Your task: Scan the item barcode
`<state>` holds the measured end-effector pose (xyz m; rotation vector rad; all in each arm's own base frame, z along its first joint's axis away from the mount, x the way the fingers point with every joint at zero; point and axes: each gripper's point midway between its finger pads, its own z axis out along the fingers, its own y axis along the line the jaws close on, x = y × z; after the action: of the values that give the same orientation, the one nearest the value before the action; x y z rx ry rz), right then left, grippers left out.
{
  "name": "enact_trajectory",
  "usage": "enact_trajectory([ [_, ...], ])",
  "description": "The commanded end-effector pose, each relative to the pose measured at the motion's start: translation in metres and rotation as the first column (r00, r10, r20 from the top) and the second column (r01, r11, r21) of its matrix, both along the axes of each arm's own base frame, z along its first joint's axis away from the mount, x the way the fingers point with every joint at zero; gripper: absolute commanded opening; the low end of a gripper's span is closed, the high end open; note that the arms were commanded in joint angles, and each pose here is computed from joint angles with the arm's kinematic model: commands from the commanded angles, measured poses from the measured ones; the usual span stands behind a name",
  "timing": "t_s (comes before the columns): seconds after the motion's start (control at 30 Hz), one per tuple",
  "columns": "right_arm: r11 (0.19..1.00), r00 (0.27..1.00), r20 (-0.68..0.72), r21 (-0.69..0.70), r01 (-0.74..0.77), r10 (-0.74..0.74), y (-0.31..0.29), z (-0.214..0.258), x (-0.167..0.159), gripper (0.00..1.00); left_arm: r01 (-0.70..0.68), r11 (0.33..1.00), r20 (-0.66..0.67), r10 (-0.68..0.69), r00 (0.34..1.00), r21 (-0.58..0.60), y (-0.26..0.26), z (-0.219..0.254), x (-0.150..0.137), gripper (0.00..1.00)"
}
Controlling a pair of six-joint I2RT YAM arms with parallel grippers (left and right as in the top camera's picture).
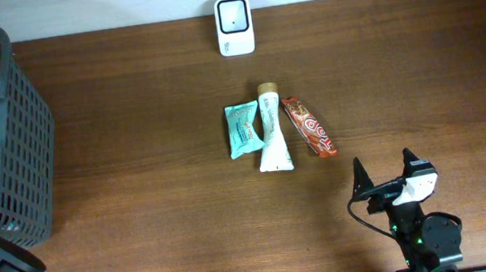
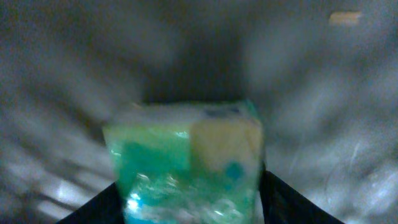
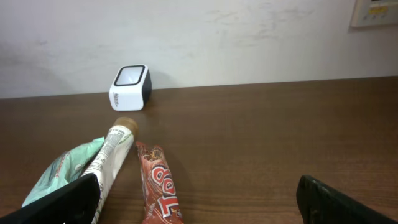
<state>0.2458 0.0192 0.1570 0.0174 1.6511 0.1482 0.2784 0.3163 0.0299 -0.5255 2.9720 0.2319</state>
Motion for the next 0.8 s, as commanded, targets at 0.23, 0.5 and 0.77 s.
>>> enact_trajectory([
  [0.23,1.000,1.000,-0.006,0.004,-0.005,0.005,0.000,-0.003,0.000,0.99,-0.063,0.997,-0.014,0.063,0.998,-0.033,0.006,-0.017,0.003,0.00],
  [0.5,1.000,1.000,-0.006,0.004,-0.005,0.005,0.000,-0.003,0.000,0.99,-0.411,0.912,0.441,0.366,0.819,0.007,0.053,0.172,0.067,0.00],
  [0.77,1.000,1.000,-0.006,0.004,-0.005,0.005,0.000,-0.003,0.000,0.99,-0.140,0.904,0.861,0.428,0.274,-0.405,-0.050,0.453,0.093,0.00],
])
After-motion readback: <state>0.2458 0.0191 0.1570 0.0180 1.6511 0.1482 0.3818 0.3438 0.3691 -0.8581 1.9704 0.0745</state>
